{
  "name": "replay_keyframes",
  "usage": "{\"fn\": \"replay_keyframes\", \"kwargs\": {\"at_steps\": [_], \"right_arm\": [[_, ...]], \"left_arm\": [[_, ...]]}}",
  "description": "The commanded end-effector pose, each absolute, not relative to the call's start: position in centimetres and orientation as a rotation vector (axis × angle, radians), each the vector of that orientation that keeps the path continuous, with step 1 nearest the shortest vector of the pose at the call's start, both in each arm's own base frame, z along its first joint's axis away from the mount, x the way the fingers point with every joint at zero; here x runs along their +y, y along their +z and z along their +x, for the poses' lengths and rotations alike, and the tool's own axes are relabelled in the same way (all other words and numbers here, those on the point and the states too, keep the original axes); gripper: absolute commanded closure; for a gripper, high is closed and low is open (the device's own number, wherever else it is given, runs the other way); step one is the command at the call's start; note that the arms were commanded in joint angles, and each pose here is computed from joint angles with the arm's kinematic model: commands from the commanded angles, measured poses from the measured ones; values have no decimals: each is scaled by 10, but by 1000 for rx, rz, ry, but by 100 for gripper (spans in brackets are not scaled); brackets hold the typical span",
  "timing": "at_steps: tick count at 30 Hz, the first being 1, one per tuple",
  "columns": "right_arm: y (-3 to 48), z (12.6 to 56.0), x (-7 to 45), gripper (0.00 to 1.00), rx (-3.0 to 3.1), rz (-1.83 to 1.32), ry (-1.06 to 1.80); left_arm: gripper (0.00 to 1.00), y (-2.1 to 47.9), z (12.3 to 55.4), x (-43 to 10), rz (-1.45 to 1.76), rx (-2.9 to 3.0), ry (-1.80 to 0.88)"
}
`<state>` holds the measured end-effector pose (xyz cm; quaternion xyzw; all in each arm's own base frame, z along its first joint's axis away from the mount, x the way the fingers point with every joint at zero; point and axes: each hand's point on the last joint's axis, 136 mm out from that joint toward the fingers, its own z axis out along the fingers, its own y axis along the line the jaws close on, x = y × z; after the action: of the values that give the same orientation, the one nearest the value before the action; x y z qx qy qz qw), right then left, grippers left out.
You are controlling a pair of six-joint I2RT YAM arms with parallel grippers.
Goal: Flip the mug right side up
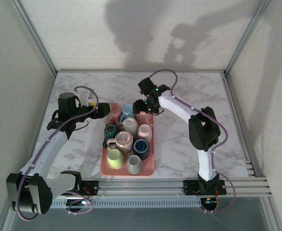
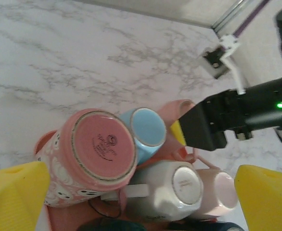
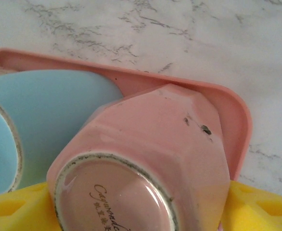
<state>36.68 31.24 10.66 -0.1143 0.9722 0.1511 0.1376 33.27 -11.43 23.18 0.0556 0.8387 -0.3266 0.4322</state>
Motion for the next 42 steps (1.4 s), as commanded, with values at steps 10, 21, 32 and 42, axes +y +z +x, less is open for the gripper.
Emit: {"fn": "replay_keyframes", "kwargs": {"at_steps": [10,21,32,42], "right_arm": [[160,366,318,1,2647,-628,481],[153,320,273,36,2638,-628,461],[119,338,284,54,2652,-526,459],[93,341,284,61,2666,-532,412]], "left_arm": [[2,236,322,-122,141,2093,-887],[5,222,329,-115,116,2131,-826],[5,221,333,-113,97,2122,-814],[5,220,335,-112,97,2128,-801]]}}
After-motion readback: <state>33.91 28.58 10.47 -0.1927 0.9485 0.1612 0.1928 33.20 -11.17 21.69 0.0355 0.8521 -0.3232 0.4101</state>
